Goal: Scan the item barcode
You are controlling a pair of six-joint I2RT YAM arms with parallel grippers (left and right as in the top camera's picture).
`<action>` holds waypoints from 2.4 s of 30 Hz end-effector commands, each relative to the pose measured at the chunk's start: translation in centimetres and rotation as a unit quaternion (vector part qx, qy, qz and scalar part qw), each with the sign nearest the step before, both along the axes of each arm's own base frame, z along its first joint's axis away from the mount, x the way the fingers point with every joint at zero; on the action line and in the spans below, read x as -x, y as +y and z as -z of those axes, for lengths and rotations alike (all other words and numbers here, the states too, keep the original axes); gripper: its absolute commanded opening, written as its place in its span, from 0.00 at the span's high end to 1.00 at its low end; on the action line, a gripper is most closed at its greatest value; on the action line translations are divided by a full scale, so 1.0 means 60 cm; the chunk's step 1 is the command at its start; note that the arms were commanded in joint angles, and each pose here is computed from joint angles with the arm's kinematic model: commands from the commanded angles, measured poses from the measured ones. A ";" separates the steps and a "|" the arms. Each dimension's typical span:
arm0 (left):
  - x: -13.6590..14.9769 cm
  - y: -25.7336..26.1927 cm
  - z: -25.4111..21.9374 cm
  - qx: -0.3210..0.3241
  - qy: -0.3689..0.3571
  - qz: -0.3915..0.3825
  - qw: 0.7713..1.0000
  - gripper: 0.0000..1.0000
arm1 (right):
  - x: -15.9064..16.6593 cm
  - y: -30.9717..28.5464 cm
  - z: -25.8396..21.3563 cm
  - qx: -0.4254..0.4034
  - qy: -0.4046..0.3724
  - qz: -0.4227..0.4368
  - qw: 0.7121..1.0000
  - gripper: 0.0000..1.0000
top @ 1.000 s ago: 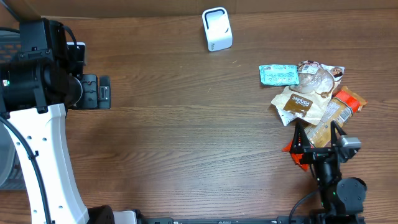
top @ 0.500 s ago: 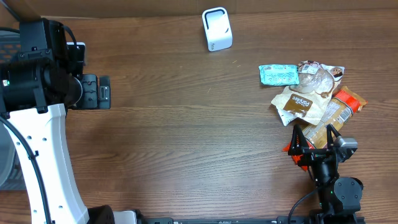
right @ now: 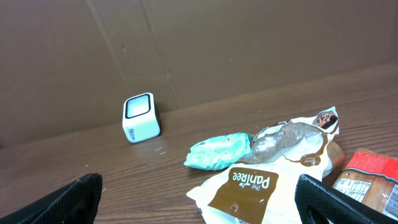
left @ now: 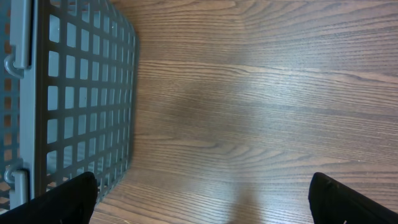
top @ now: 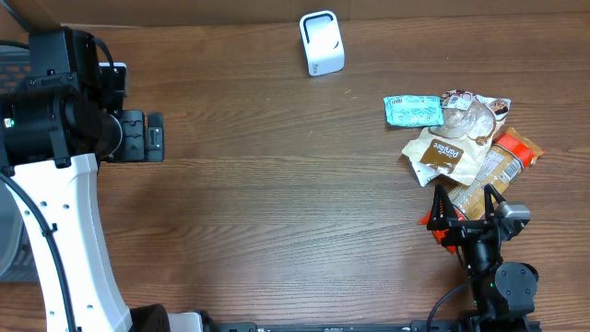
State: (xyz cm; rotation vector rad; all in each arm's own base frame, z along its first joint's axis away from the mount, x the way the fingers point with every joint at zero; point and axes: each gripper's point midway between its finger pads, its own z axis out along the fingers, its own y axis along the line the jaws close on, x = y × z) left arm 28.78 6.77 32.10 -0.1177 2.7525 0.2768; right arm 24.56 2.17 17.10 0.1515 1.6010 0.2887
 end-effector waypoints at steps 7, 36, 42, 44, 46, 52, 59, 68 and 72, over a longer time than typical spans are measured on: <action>-0.002 0.001 0.000 -0.002 0.001 0.007 1.000 0.00 | 0.000 0.000 0.001 -0.004 -0.004 0.001 1.000 0.00; 0.041 -0.046 0.013 -0.003 -0.255 0.054 0.965 0.00 | 0.000 0.000 0.001 -0.004 -0.004 0.001 1.000 0.00; 0.014 -0.089 0.052 -0.001 -0.407 0.105 0.907 0.00 | 0.000 0.000 0.001 -0.004 -0.004 0.001 1.000 0.00; 0.020 -0.089 0.084 -0.003 -0.422 0.106 0.900 0.00 | 0.000 0.000 0.001 -0.004 -0.004 0.001 1.000 0.00; 0.028 -0.089 0.118 -0.005 -0.433 0.106 0.895 0.01 | 0.000 0.000 0.001 -0.004 -0.004 0.001 1.000 0.00; 0.051 -0.090 0.208 -0.027 -0.468 0.118 0.875 0.00 | 0.000 0.000 0.001 -0.004 -0.004 0.001 1.000 0.00; 0.067 -0.091 0.260 -0.039 -0.485 0.126 0.864 0.00 | 0.000 0.000 0.001 -0.004 -0.004 0.001 1.000 0.00; 0.073 -0.097 0.274 -0.040 -0.508 0.131 0.850 0.01 | 0.000 0.000 0.001 -0.004 -0.004 0.001 1.000 0.00; 0.072 -0.097 0.274 -0.039 -0.508 0.132 0.850 0.00 | 0.000 0.000 0.001 -0.004 -0.004 0.001 1.000 0.00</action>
